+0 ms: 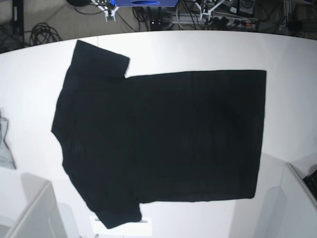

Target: Fold the T-shirt properly

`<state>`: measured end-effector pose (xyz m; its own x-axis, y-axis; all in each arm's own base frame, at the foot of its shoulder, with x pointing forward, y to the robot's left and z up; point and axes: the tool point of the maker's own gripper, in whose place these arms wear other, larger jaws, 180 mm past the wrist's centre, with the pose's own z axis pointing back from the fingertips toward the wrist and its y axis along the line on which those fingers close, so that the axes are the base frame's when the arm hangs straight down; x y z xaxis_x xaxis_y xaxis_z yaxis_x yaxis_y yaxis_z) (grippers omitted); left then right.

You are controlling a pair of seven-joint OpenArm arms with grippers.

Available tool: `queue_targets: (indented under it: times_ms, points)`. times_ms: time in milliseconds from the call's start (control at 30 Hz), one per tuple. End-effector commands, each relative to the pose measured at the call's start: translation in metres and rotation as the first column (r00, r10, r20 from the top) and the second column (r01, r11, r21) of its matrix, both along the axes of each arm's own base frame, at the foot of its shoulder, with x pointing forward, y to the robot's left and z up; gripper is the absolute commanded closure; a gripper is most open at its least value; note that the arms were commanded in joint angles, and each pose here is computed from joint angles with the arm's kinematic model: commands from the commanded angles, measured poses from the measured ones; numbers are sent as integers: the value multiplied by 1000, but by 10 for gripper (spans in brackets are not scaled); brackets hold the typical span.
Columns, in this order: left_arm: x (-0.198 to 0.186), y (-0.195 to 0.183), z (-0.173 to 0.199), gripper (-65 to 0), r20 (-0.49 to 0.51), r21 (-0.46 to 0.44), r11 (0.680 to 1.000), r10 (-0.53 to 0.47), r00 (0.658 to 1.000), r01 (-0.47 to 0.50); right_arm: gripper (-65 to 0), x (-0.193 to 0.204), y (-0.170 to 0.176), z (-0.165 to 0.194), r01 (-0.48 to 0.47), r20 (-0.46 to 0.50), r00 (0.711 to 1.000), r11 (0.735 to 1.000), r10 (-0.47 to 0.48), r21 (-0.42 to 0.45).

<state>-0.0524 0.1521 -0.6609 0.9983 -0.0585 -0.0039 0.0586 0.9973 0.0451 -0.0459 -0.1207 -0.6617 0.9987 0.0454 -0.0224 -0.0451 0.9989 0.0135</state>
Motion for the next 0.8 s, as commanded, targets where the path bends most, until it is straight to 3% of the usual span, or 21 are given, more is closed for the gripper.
queue_targets:
  times_ms: [0, 267, 433, 767]
  points:
    - [-6, 6, 1, 0, -10, 13, 1000, -1, 1000, 1, 0, -1, -3, 0, -5, -2, 1000, 1000, 5, -10]
    - [-5, 8, 1, 0, 1, 15, 1000, -2, 1000, 2, 0, -6, -4, 1, -8, -112, 994, 1000, 6, -16]
    - [1, 6, 4, 0, 122, 6, 1000, -13, 992, 12, 0, -6, -5, 1, -9, -112, 994, 1000, 6, -18]
    - [-15, 9, 3, 0, 15, 17, 999, 41, 999, -41, 0, 2, -5, 0, -9, -60, 998, 1000, 8, -15]
